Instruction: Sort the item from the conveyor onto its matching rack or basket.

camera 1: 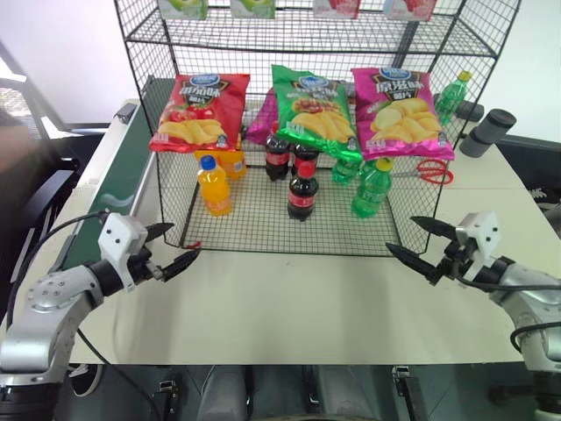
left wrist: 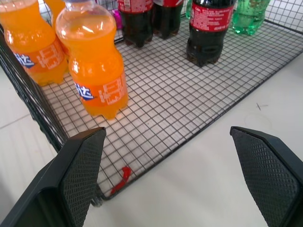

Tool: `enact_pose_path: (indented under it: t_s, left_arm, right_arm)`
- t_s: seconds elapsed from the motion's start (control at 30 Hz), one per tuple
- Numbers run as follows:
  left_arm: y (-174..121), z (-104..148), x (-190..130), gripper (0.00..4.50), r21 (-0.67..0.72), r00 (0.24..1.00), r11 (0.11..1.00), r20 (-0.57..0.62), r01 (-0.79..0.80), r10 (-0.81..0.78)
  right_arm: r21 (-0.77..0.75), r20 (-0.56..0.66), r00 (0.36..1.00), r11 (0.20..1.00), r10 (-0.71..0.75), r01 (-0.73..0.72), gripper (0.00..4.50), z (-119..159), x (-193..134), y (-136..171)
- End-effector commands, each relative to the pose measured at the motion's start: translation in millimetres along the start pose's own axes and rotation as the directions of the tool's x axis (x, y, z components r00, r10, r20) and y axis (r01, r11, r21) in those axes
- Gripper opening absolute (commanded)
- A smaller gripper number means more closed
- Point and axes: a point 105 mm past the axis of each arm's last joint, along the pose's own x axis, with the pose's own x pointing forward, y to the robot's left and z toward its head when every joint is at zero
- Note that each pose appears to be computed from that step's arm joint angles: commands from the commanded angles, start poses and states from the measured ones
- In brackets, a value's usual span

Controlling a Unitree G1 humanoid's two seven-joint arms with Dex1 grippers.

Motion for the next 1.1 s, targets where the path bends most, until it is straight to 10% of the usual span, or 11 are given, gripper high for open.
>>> enact_pose_path:
  t_s: [0.03, 1.1]
  left_arm:
    - [2.8, 16.4, -5.8, 4.5, 0.037, 0.998, 0.999, 0.052, -0.021, 0.019]
    - [8.9, 12.9, -4.2, 4.5, 0.071, 0.996, 0.996, 0.077, -0.048, 0.042]
  right_arm:
    - [-0.031, 0.028, 1.0, 1.0, -0.001, 0.002, 4.44, 9.7, 3.4, -0.2]
    - [-0.049, 0.034, 0.999, 0.999, 0.01, -0.008, 4.44, 4.5, 10.9, -5.3]
